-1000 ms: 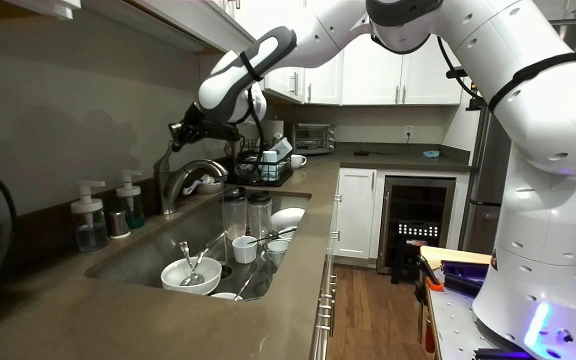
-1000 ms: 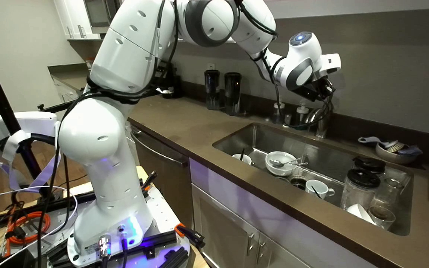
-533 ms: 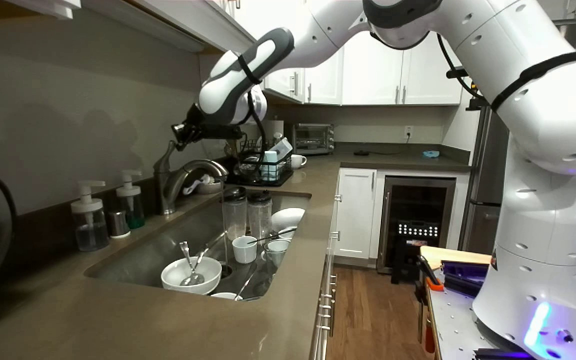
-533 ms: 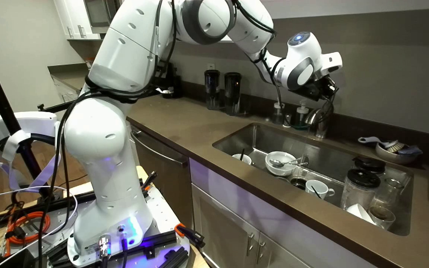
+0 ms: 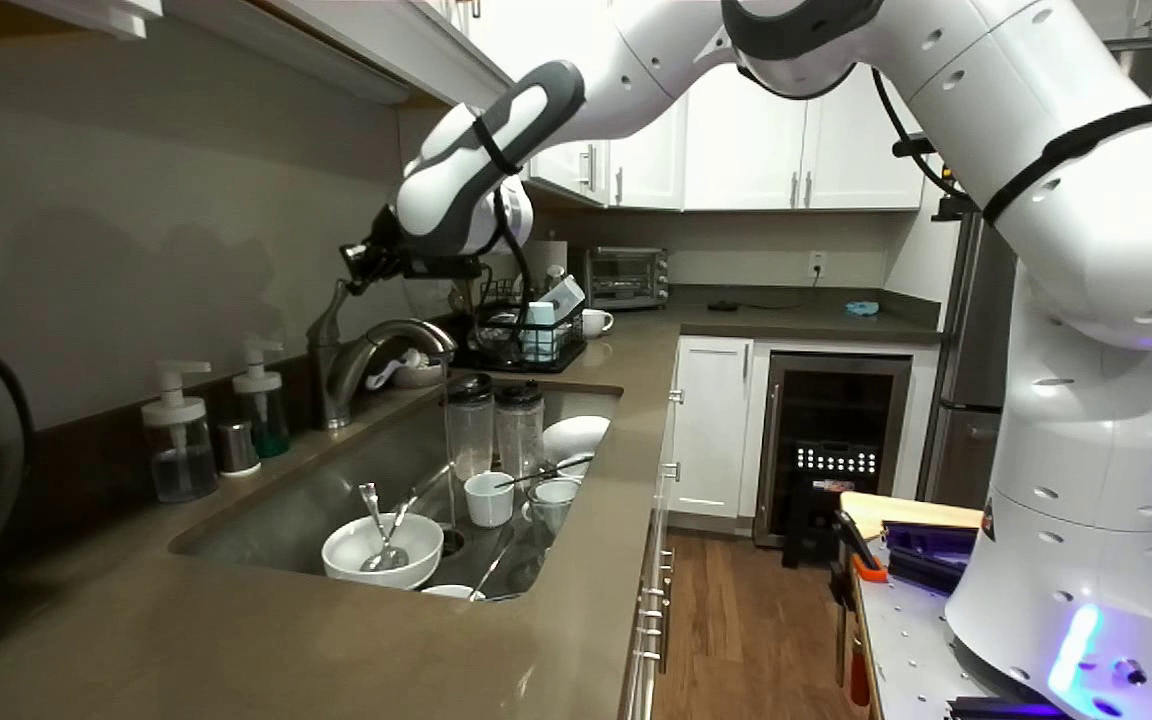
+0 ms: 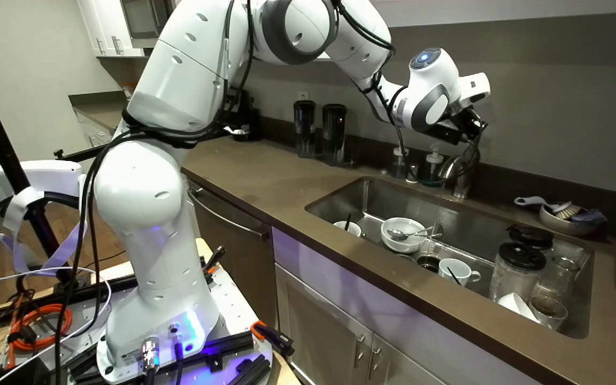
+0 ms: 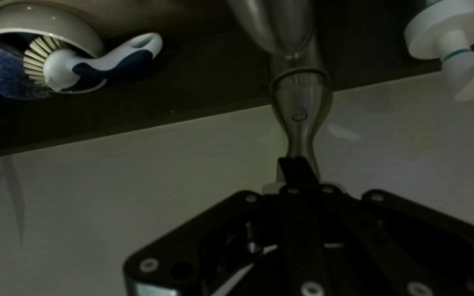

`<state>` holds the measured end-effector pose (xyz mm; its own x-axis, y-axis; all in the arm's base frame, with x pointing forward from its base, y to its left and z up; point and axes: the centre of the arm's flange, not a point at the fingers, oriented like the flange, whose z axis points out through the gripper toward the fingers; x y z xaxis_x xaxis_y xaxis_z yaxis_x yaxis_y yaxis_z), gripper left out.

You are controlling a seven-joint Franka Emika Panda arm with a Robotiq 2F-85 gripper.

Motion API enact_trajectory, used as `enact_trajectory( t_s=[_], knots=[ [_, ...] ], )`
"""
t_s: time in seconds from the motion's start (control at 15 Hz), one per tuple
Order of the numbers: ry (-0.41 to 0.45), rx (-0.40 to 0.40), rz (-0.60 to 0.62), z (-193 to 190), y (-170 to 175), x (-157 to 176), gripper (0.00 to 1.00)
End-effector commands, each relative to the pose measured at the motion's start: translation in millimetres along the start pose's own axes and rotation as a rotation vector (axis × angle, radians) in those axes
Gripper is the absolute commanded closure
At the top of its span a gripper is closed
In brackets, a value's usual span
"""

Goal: Open the tap

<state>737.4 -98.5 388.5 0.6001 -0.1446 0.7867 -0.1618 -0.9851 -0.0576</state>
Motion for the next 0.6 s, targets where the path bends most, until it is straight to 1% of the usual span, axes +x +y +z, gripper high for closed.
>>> enact_trajectory(
  t_s=[0.0, 0.13, 0.33, 0.53],
  knots=[
    [0.076, -0.015, -0.008, -0.9, 0.4, 4.8, 0.97],
    [0.097, -0.013, -0.001, -1.1, 2.7, 6.0, 0.97],
    [0.103, -0.009, 0.002, -2.0, 3.8, 8.2, 0.97],
    [0.093, -0.06, -0.026, -2.4, 4.0, 8.5, 0.97]
  ],
)
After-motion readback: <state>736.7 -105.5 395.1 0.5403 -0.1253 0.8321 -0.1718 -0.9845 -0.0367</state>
